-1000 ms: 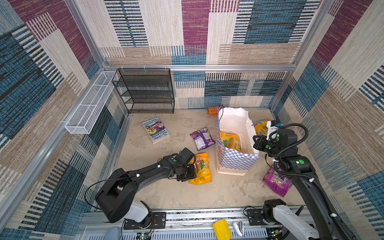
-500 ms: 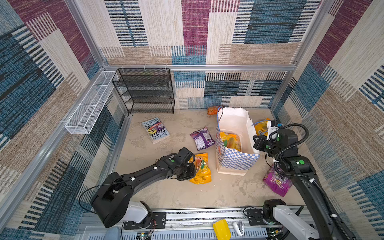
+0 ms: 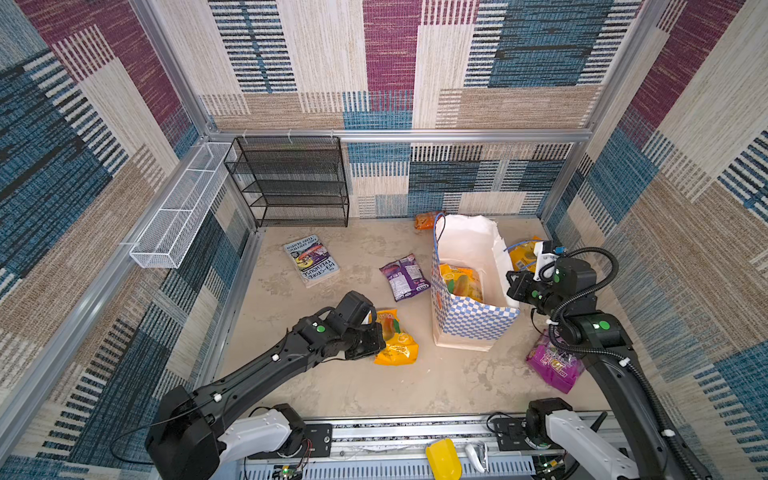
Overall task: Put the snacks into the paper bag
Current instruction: 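Lift the second yellow gummy bag with the left gripper over the paper bag, then lower the gummy bag into the paper bag and open the left gripper, then push the gummy bag down inside the paper bag with the left gripper, then grasp the blue bag handle with the left gripper while the right gripper releases, then swing the right gripper away from the paper bag toward the purple grape candy bag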
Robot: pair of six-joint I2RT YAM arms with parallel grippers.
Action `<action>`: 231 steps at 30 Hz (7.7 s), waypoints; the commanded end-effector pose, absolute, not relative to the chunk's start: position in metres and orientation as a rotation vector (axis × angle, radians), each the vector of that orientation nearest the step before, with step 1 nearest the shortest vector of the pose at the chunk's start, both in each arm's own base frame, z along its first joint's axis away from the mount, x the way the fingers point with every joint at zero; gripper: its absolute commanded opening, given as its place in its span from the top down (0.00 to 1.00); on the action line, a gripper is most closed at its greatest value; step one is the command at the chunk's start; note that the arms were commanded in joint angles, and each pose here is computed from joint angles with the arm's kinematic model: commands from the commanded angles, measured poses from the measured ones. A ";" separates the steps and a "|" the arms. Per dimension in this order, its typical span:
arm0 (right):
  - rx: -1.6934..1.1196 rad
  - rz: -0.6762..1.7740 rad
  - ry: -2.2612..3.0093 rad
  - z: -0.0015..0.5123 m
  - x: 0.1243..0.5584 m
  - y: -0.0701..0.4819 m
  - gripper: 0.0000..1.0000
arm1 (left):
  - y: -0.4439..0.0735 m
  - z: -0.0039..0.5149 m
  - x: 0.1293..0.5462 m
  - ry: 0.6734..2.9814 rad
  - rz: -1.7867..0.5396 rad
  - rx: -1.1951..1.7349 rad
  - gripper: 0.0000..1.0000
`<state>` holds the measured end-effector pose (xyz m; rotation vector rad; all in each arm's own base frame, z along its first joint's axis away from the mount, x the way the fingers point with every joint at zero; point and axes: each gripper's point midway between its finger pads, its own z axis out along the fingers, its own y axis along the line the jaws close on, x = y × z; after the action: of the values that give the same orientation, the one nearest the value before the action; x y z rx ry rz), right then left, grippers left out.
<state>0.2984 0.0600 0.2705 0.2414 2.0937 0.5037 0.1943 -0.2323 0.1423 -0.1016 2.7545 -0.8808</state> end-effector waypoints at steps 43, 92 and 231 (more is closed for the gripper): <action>0.221 0.520 2.105 0.272 0.301 0.064 1.00 | -0.373 0.498 0.239 1.965 -1.445 0.507 1.00; 0.213 0.519 2.074 0.282 0.299 0.064 1.00 | -0.468 0.308 0.290 2.504 -1.431 0.581 1.00; -0.129 0.798 2.042 0.324 0.329 0.348 0.00 | -0.092 0.269 0.327 2.466 -0.586 -0.145 1.00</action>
<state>0.3251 0.3567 0.3261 -0.1354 2.0283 0.8836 0.3217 -0.0867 0.2632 -0.1862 2.5105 -0.5290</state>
